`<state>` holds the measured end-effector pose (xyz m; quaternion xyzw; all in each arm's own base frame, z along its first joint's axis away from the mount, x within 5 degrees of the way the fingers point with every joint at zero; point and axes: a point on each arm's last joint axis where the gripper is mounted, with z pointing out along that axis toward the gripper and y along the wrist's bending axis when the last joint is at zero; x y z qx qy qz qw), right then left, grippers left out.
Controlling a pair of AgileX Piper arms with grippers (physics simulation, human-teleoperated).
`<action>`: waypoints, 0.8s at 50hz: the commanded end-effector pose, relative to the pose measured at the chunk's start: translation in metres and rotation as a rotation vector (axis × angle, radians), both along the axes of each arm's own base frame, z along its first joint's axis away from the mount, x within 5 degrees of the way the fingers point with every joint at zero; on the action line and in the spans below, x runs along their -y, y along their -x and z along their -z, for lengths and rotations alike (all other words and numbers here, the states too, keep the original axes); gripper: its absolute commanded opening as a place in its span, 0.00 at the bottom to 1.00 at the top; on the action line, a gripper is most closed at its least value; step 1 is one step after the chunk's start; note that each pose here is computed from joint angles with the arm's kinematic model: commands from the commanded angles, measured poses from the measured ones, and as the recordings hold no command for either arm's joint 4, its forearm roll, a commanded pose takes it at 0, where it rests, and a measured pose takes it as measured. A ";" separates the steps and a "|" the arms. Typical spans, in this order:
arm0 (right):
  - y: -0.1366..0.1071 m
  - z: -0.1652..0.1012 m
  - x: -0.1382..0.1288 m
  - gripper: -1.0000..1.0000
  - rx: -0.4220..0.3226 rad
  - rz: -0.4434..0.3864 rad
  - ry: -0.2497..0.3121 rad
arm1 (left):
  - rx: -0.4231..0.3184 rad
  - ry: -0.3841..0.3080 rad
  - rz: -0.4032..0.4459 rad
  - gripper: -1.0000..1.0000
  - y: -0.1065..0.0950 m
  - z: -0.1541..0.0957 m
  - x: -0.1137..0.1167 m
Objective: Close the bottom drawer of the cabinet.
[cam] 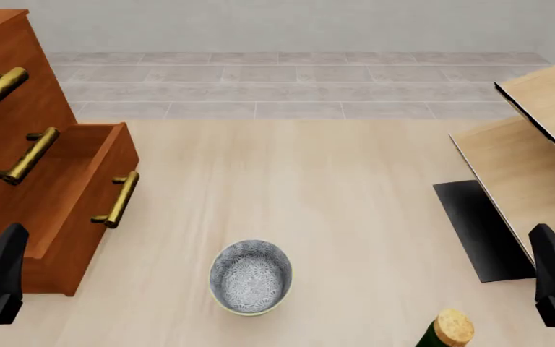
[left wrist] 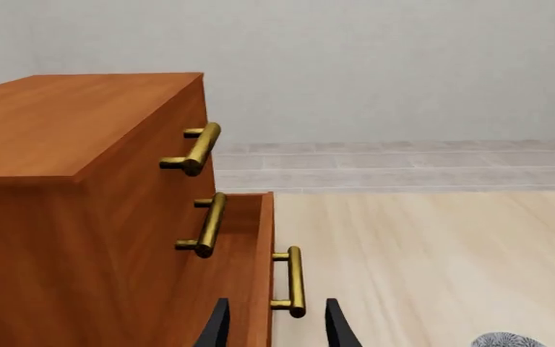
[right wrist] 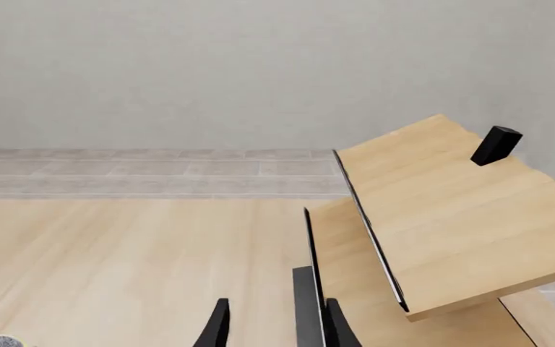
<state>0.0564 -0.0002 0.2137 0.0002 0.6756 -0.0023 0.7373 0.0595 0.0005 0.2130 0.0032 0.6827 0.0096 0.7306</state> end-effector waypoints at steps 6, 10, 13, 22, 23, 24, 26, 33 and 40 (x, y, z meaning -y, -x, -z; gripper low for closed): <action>-0.001 0.000 0.000 1.00 -0.007 -0.006 -0.002 | 0.021 0.027 0.012 1.00 0.003 -0.002 0.001; -0.001 -0.001 0.000 1.00 -0.006 -0.008 -0.005 | 0.025 0.027 0.014 1.00 0.003 -0.003 0.001; -0.001 0.000 0.000 1.00 -0.006 -0.007 -0.008 | 0.025 0.024 0.017 1.00 0.003 -0.003 0.001; 0.000 -0.001 0.000 1.00 -0.004 -0.008 -0.019 | 0.028 0.034 0.058 1.00 0.003 -0.007 0.003; 0.000 -0.001 0.000 1.00 -0.003 -0.008 -0.019 | 0.031 0.036 0.062 1.00 0.003 -0.007 0.003; 0.000 -0.001 0.000 1.00 -0.003 -0.007 -0.020 | 0.030 0.036 0.063 1.00 0.002 -0.009 0.003; 0.000 -0.001 0.000 1.00 -0.003 -0.007 -0.022 | 0.033 0.037 0.071 1.00 0.002 -0.010 0.004; 0.000 -0.001 0.000 1.00 -0.002 -0.008 -0.024 | 0.035 0.041 0.107 1.00 -0.003 -0.012 0.007; 0.000 -0.001 0.000 1.00 -0.002 -0.009 -0.026 | 0.039 0.051 0.144 1.00 -0.008 -0.013 0.009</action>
